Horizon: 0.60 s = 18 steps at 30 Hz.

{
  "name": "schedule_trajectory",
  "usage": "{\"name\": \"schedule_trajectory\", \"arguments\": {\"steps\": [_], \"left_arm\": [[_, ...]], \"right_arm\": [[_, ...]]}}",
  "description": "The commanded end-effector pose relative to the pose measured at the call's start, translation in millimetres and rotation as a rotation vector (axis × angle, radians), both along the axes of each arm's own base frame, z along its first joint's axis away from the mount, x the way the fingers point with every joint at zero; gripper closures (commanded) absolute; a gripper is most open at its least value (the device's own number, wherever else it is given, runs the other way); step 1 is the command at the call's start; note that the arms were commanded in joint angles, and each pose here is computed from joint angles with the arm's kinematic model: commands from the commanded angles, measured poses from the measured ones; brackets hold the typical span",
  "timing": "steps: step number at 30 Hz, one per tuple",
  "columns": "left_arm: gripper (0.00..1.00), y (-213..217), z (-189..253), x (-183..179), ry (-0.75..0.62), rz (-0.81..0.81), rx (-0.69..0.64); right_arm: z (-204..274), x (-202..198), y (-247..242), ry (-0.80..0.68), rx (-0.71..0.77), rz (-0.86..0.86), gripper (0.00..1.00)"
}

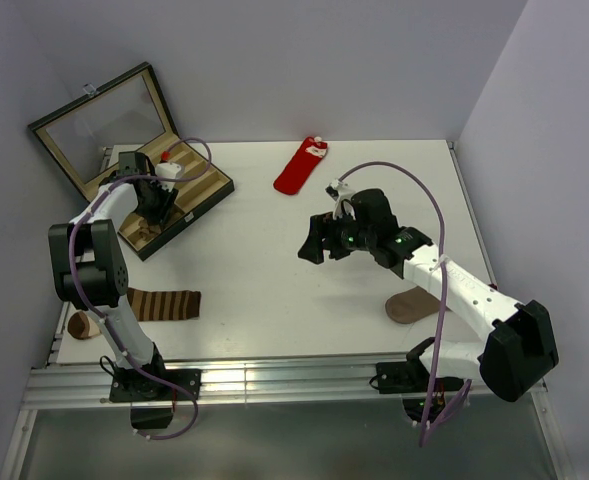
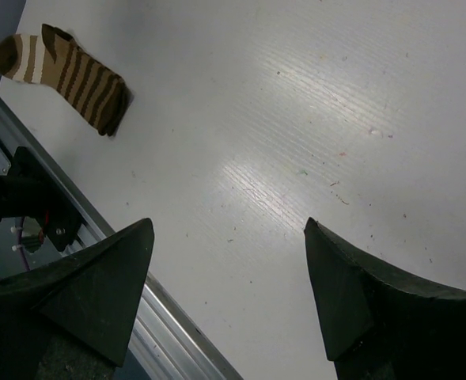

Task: Roll the socks
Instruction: Place the sock in the storage box.

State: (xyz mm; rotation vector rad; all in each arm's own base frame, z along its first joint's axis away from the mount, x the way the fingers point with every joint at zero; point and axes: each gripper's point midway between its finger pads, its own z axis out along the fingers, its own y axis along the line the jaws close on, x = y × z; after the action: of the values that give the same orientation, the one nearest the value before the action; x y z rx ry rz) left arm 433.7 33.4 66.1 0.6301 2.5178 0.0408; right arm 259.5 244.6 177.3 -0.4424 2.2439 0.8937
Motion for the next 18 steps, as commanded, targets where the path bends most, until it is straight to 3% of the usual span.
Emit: {"name": "schedule_trajectory", "arguments": {"steps": [1,18], "left_arm": [[0.79,-43.1,-26.1,-38.6,0.162,-0.09,-0.141],[0.79,-46.3,-25.2,-34.3,0.151,-0.085,-0.128]], "right_arm": [[4.9,2.8,-2.0,-0.033,0.02,-0.015,0.16],[4.5,3.2,-2.1,-0.038,0.017,-0.012,0.16]]}}
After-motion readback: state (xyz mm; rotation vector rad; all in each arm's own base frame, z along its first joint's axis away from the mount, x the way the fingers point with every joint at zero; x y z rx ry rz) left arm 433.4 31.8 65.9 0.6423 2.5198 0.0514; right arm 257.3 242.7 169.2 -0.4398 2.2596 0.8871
